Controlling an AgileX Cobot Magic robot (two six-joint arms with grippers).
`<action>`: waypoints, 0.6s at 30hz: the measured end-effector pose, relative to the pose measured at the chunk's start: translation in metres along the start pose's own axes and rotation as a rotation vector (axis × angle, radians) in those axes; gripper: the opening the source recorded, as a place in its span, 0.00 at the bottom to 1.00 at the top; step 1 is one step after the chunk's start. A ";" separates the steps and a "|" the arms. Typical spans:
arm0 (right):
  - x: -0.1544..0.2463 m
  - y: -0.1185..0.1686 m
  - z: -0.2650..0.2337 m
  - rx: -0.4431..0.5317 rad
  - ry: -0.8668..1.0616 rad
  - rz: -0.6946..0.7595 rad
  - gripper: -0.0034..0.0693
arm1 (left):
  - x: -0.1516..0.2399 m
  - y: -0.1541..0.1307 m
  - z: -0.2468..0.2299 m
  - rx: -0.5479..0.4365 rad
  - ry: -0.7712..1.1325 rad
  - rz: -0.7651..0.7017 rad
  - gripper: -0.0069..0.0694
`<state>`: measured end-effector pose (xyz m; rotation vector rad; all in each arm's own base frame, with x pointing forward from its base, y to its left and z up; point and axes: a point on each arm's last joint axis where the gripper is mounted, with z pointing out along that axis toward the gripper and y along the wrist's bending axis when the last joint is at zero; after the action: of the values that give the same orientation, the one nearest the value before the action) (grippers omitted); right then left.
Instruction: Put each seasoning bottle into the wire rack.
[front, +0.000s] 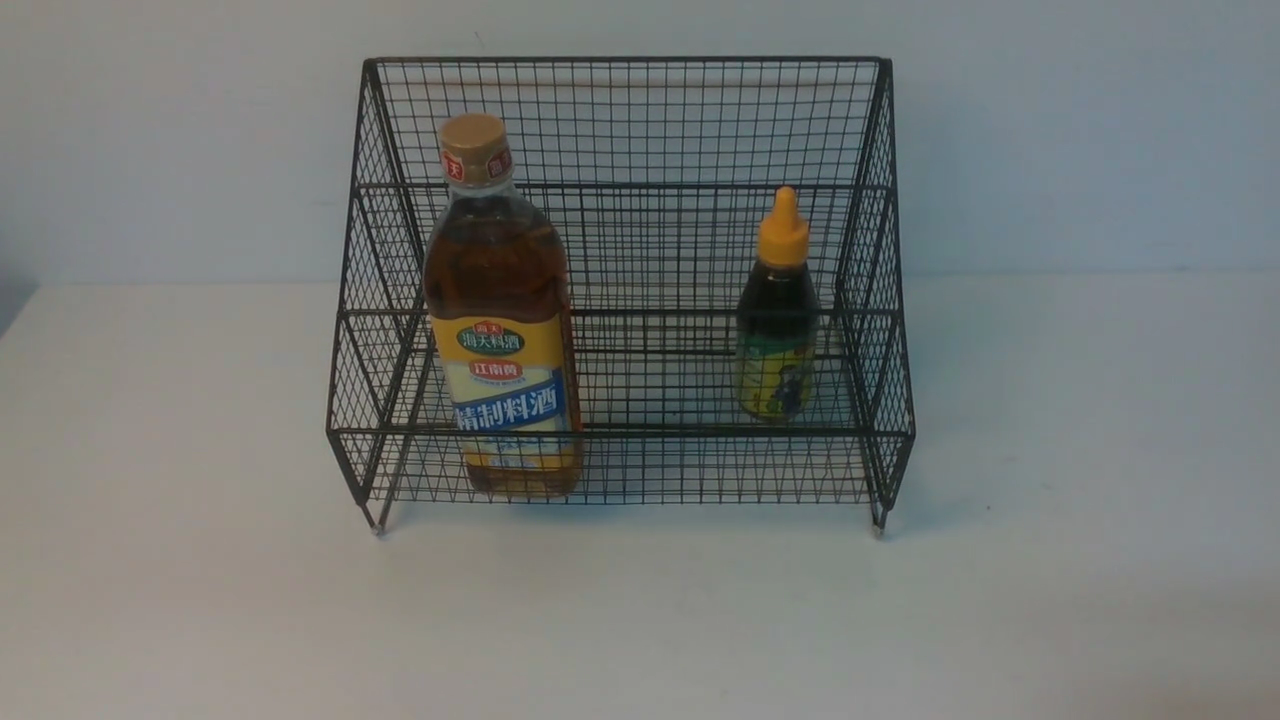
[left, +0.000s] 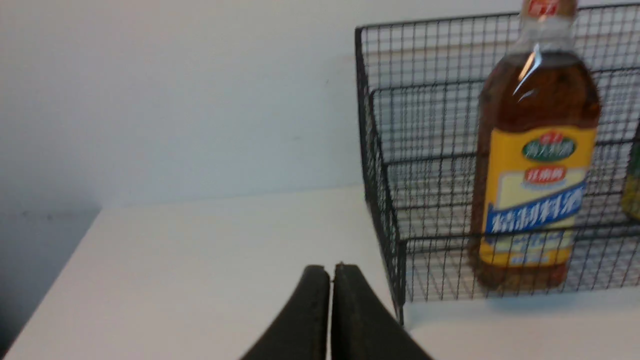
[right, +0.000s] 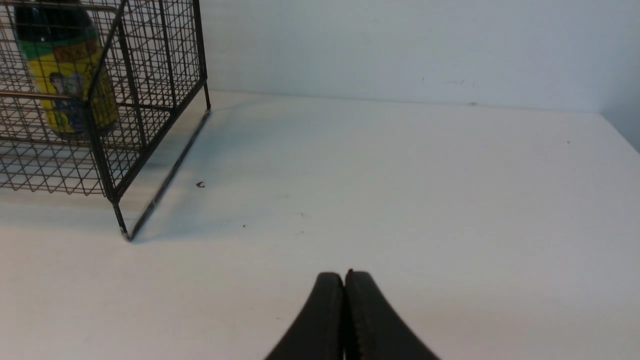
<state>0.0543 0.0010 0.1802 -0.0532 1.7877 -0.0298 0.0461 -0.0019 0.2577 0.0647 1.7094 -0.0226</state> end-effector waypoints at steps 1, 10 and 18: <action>0.000 0.000 0.000 0.000 0.000 0.000 0.03 | 0.009 0.000 0.002 -0.009 0.011 -0.004 0.08; 0.000 0.000 0.000 0.000 0.000 0.000 0.03 | 0.086 0.000 0.018 -0.030 0.177 0.017 0.08; 0.000 0.000 0.000 0.000 0.000 0.000 0.03 | 0.085 0.000 0.018 -0.029 0.174 0.014 0.08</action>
<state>0.0543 0.0010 0.1802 -0.0532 1.7877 -0.0298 0.0523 -0.0006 0.1705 0.0589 1.8832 0.0189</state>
